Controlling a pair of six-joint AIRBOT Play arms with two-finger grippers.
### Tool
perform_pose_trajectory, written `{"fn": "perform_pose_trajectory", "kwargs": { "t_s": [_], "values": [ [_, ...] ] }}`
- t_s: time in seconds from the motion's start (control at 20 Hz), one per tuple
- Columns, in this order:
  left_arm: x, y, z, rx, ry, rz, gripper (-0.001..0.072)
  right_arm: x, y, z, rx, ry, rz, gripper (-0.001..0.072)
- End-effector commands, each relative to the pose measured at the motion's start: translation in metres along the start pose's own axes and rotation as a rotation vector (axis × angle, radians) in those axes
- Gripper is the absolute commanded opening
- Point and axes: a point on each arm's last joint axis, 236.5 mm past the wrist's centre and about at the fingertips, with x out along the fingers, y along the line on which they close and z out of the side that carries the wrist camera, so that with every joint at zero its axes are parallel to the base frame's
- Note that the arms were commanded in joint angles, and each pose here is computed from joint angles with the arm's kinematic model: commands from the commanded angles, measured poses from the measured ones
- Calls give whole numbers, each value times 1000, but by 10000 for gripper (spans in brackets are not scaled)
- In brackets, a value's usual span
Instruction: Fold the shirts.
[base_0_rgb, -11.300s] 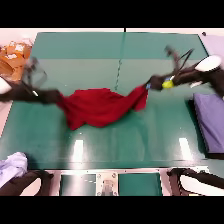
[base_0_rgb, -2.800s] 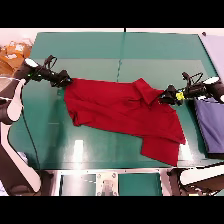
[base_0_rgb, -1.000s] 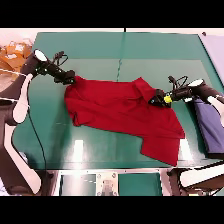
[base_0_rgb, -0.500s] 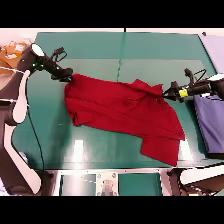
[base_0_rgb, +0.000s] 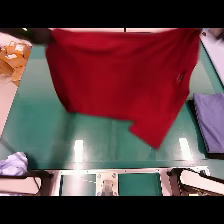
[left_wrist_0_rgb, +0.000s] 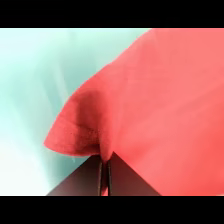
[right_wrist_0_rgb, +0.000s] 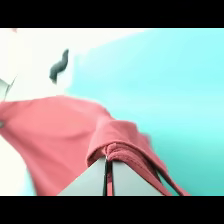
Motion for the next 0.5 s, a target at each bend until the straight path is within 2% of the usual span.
{"fn": "perform_pose_trajectory", "kwargs": {
  "t_s": [0.0,0.25,0.45],
  "values": [
    [-170,-66,56,171,-392,79,19,-85,134,85,-257,-334,1,17],
    [-365,-153,39,331,-803,162,19,-175,231,95,-426,-589,-107,17],
    [-386,-150,34,376,-839,244,19,-203,260,96,-502,-694,-174,17]
  ]
}}
